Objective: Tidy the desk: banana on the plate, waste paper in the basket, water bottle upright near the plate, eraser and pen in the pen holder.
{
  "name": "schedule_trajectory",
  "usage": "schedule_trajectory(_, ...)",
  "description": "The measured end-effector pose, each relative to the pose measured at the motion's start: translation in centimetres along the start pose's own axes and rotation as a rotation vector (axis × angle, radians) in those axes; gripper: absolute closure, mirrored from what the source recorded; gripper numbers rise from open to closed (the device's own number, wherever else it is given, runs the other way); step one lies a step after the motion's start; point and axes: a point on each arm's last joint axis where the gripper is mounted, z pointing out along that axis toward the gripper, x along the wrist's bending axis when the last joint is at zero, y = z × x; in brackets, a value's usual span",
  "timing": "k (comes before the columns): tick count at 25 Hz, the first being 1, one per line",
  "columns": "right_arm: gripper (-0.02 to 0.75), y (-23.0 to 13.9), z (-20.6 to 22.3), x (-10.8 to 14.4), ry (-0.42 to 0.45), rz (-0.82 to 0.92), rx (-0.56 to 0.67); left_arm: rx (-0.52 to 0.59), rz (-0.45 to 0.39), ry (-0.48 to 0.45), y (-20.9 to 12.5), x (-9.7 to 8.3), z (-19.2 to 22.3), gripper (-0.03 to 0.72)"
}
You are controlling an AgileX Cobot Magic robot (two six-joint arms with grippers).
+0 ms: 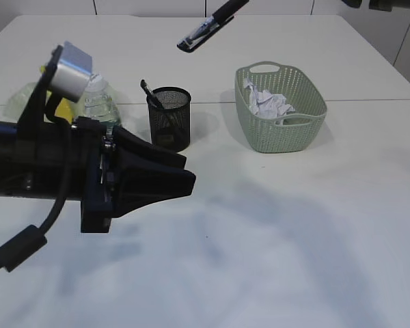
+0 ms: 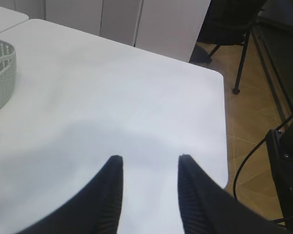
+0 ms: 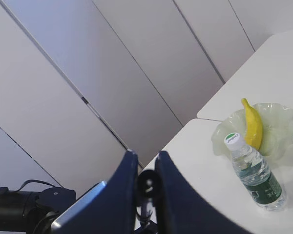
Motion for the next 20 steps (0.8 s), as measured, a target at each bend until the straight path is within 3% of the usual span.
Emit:
schedule_trajectory(3,0.690,0.0,0.0,0.0,-0.004,0.003,-0.001,0.008,-0.019,0.017,-0.4,0.7,0.0,0.400)
schedule_trajectory(9,0.690,0.9,0.1,0.3,-0.004,0.002,-0.022,-0.046,-0.001,0.024,1.3,2.5,0.0,0.269)
schedule_trajectory(14,0.690,1.1,0.1,0.3,-0.010,0.040,-0.027,-0.121,0.057,-0.032,3.9,2.6,0.1,0.248)
schedule_trajectory(20,0.690,2.3,0.2,1.0,0.007,0.037,-0.053,-0.134,0.058,-0.064,4.2,3.2,0.8,0.241)
